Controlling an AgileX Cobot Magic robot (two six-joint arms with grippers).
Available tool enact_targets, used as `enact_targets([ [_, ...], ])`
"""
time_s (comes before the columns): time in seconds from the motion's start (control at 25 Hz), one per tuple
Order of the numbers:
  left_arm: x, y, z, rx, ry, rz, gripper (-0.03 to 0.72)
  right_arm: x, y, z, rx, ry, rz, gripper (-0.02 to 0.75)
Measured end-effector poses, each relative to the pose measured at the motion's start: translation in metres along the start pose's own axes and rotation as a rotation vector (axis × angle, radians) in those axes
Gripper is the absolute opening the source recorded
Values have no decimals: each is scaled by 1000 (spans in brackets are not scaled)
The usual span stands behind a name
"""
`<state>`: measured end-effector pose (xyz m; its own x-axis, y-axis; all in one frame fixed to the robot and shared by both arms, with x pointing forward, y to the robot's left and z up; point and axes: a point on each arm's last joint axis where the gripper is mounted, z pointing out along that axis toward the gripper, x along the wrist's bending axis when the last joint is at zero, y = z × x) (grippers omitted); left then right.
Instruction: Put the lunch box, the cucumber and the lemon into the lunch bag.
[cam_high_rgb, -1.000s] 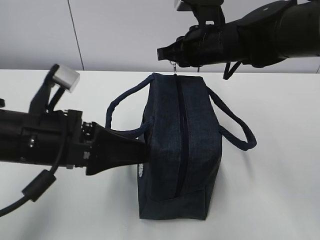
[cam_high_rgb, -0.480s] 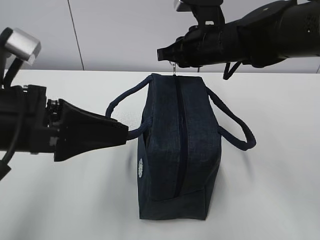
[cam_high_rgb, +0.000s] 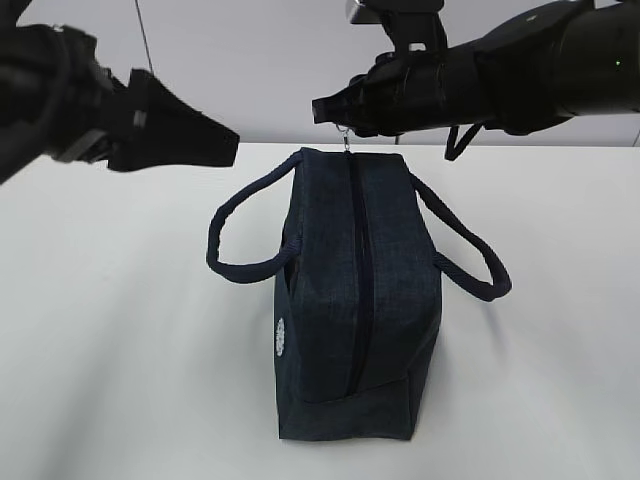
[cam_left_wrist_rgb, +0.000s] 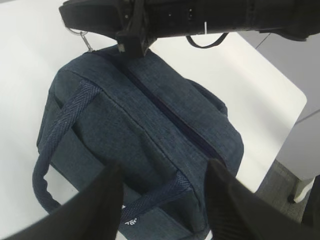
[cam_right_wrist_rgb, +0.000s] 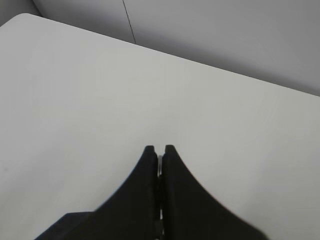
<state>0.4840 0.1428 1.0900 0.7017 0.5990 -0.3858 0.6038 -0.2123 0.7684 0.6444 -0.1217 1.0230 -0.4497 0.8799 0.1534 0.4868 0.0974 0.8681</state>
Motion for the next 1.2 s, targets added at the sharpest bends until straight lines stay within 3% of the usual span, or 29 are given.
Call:
enact_targets([
  [0.44, 29, 29, 47, 256, 1, -92, 354, 1, -1, 0, 7, 16, -2, 0],
  [0.68, 18, 31, 80, 354, 12, -55, 351, 1, -1, 0, 7, 16, -3, 0],
  [1.2, 29, 38, 112, 394, 44, -128, 349, 2, -1, 0, 8, 18, -3, 0],
])
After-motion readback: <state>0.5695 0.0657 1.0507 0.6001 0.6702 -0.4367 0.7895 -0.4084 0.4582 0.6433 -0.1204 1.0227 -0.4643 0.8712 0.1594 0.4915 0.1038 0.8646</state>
